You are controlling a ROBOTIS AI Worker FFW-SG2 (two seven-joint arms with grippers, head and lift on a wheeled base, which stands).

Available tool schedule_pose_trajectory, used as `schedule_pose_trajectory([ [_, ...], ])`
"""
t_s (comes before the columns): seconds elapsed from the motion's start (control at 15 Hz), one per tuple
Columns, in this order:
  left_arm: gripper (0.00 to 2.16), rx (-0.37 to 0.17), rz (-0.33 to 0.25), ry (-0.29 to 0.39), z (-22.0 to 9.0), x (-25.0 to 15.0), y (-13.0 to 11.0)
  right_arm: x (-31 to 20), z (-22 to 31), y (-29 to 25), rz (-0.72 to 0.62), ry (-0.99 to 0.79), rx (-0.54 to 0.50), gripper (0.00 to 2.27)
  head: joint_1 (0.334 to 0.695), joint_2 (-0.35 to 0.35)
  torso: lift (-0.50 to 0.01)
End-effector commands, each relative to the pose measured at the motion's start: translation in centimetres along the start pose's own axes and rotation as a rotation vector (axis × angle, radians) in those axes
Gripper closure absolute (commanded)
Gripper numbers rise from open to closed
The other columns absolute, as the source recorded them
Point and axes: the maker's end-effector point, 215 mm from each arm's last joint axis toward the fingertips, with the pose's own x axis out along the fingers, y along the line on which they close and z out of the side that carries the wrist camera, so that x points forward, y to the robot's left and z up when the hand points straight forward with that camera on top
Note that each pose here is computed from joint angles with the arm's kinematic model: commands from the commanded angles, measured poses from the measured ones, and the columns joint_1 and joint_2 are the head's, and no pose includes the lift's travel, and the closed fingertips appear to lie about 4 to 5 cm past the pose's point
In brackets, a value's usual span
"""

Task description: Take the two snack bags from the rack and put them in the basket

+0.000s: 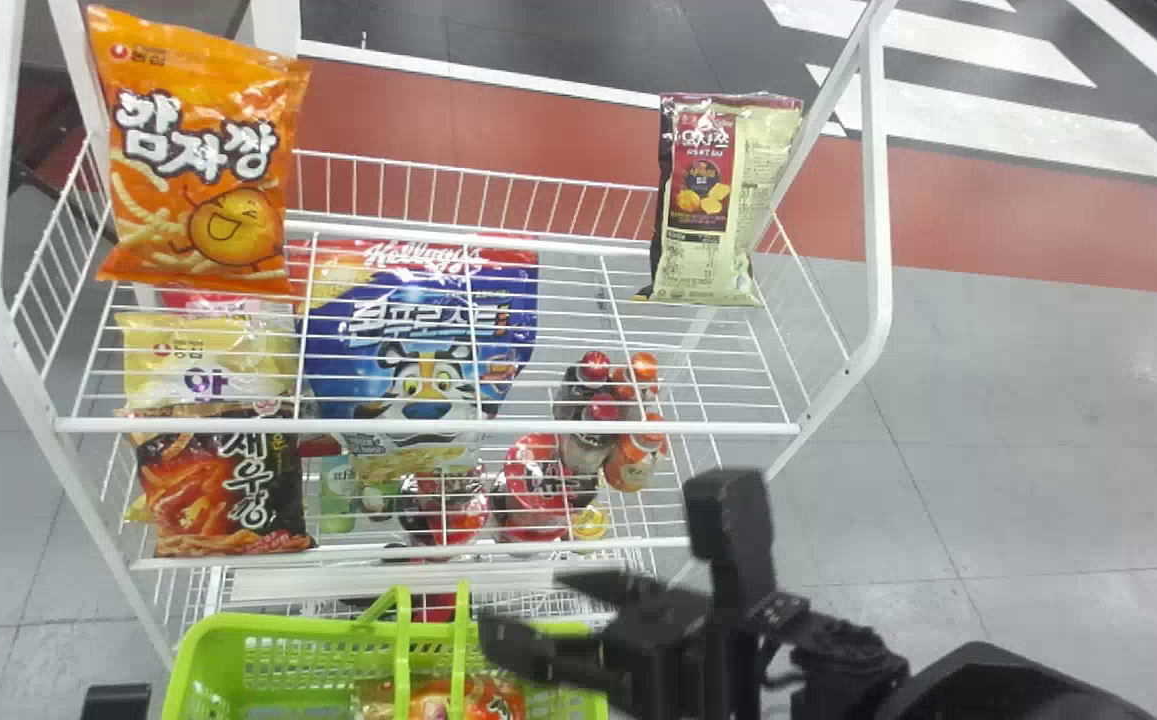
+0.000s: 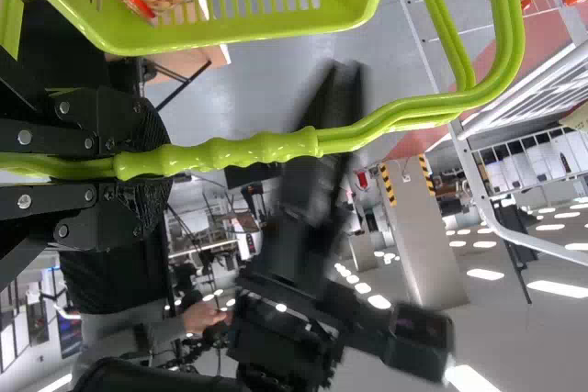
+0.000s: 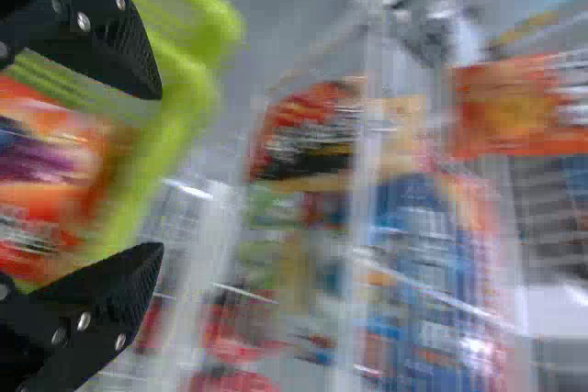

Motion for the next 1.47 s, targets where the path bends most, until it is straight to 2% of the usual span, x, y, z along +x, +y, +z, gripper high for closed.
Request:
schedule_pose_trajectory([
  [0.0, 2.14, -0.003, 0.0, -0.001, -0.1, 0.0, 0.0, -0.8, 6.5, -0.8, -0.069, -0.285, -0.081, 0.09, 0.695, -0.35, -0.011],
  [0.2, 2.14, 0.003, -0.001, -0.008, 0.1, 0.1, 0.2, -2.8, 10.1, 0.2, -0.135, -0.518, -0.145, 0.13, 0.695, -0.35, -0.011],
  [0.4, 2.14, 0.004, -0.005, -0.02, 0.2, -0.1, 0.5, -5.7, 10.8, 0.7, -0.199, -0.666, -0.137, 0.13, 0.695, -0.35, -0.011],
  [0.87, 2.14, -0.015, 0.0, -0.034, 0.2, -0.7, 1.3, -8.1, 7.0, -1.3, -0.284, -0.615, -0.079, 0.12, 0.695, -0.35, -0.011],
  [1.4, 2.14, -0.02, -0.016, -0.035, 0.0, -0.6, 0.9, -8.1, 6.9, -1.5, -0.319, -0.609, -0.053, 0.12, 0.695, -0.35, -0.011],
])
